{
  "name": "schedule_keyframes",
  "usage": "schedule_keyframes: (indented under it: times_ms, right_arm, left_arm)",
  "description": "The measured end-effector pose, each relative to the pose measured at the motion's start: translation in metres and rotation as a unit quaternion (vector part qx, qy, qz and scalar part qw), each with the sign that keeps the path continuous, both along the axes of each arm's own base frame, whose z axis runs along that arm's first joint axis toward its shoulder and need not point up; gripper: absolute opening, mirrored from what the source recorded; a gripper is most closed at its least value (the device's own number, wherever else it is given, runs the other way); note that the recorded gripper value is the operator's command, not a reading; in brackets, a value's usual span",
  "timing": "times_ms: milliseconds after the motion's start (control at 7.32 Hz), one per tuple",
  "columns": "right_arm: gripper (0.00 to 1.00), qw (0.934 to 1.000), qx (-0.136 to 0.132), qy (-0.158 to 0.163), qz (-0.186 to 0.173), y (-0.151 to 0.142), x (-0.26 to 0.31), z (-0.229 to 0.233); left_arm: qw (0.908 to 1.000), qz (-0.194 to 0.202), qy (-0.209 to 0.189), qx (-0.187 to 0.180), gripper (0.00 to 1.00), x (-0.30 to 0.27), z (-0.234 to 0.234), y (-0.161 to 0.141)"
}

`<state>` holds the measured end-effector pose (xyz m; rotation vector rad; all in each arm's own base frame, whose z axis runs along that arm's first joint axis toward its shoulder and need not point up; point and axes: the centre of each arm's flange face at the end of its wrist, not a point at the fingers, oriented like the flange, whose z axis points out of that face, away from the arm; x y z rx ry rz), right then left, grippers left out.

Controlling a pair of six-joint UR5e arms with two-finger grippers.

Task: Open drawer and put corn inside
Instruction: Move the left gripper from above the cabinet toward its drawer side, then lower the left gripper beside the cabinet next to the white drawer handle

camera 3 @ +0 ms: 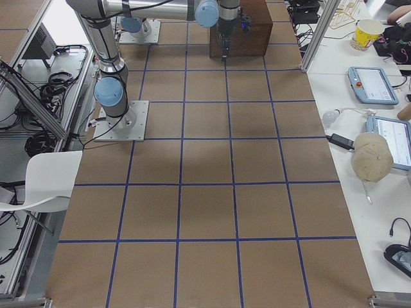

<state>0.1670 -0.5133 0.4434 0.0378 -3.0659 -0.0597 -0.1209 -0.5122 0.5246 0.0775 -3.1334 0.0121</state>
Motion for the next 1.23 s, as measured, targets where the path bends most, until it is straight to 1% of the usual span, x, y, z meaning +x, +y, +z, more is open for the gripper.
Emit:
schedule_keyframes:
  times_ms: [546, 820, 956, 1230]
  right_arm:
    - [1.0, 1.0, 0.0, 0.0, 0.0, 0.0, 0.0, 0.0]
    - [1.0, 1.0, 0.0, 0.0, 0.0, 0.0, 0.0, 0.0]
    - [1.0, 1.0, 0.0, 0.0, 0.0, 0.0, 0.0, 0.0]
    - [1.0, 1.0, 0.0, 0.0, 0.0, 0.0, 0.0, 0.0]
  left_arm:
    - [1.0, 0.002, 0.0, 0.0, 1.0, 0.006, 0.0, -0.004]
    - [0.9999, 0.014, 0.009, 0.004, 1.0, 0.038, -0.004, -0.015]
    - [0.9998, 0.011, 0.016, 0.005, 1.0, 0.058, -0.006, -0.019]
    - [0.9994, -0.013, 0.031, 0.008, 1.0, 0.109, -0.016, -0.027]
